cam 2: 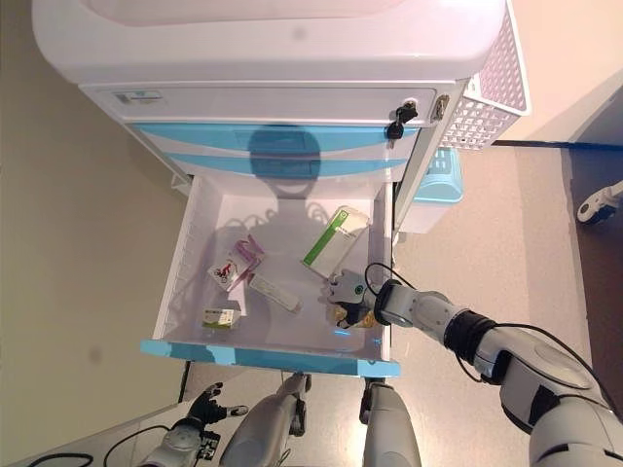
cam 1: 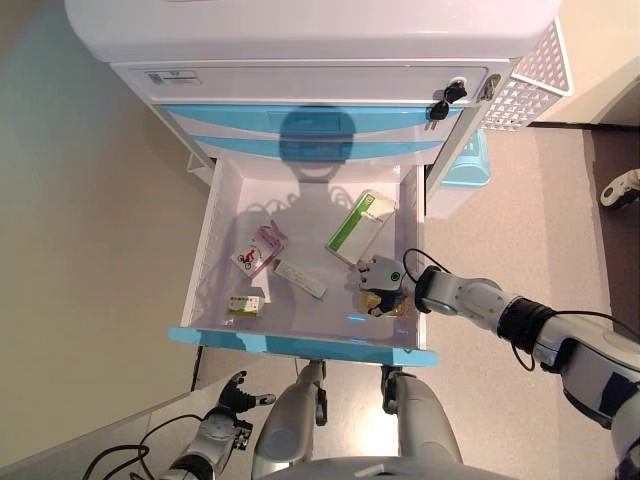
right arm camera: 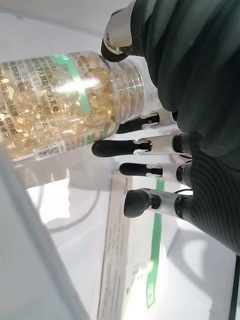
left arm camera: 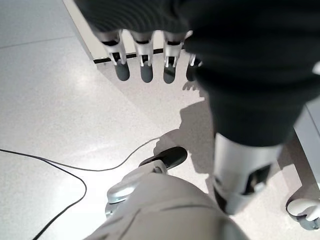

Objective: Open the drawer and pick up the medicine

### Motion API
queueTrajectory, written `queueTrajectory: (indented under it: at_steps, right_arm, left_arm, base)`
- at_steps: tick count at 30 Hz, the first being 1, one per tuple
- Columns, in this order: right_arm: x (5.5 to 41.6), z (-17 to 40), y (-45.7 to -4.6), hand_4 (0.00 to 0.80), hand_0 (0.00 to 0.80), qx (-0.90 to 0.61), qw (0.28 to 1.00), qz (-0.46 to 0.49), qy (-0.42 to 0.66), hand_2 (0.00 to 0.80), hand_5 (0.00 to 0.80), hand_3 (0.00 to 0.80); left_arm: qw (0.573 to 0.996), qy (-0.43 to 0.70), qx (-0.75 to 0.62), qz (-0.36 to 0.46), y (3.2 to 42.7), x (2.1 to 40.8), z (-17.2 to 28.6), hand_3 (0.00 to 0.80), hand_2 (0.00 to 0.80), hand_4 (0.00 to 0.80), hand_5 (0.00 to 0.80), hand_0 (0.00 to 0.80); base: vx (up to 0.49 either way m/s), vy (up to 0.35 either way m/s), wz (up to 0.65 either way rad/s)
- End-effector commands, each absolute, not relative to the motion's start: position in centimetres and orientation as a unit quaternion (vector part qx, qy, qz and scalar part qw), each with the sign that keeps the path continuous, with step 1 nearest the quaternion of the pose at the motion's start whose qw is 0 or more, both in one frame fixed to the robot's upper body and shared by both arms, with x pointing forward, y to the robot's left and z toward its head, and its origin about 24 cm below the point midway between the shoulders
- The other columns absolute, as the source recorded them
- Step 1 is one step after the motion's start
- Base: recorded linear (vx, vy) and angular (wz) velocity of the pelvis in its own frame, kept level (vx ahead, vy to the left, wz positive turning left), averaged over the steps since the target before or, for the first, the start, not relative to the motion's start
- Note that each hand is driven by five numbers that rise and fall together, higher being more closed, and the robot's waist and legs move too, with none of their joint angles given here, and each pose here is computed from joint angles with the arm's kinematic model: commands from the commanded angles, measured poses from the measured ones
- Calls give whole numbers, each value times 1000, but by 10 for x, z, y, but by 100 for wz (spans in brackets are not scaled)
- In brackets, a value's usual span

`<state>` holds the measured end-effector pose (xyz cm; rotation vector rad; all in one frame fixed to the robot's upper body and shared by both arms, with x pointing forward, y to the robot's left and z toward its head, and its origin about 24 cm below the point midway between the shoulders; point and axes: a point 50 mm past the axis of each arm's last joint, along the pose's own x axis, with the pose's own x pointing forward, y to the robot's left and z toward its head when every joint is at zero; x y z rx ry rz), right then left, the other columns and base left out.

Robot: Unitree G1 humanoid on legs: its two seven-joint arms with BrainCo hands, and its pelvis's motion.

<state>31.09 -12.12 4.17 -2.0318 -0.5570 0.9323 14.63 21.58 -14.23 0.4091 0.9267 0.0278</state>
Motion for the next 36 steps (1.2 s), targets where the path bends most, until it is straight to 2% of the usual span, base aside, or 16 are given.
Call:
queueTrajectory:
  at_steps: [1,15,22,30,36]
  right_arm:
    - [309,53,-124,800,800,-789,439,353,-244,800,800,800]
    - [298,56,-128,800,800,-772,467,349,-252,800,800,800]
    - [299,80,-122,800,800,-740,522,317,-281,800,800,800]
    - [294,79,-122,800,800,-721,549,322,-275,800,800,800]
    - [290,76,-123,800,800,-687,602,312,-259,800,800,800]
  left_arm:
    - [864,458,209,21,220,138,-146,0,0,0,0,0]
    - [853,477,212,25,223,127,-150,0,0,0,0,0]
    - [846,488,213,33,229,118,-152,0,0,0,0,0]
    - [836,502,218,32,233,108,-154,0,0,0,0,0]
    - [831,509,222,30,234,101,-155,0,0,0,0,0]
  base:
    - [37,-1,1]
    - [26,-2,3]
    - [11,-2,0]
    - [56,-12,-2]
    - [49,-10,0]
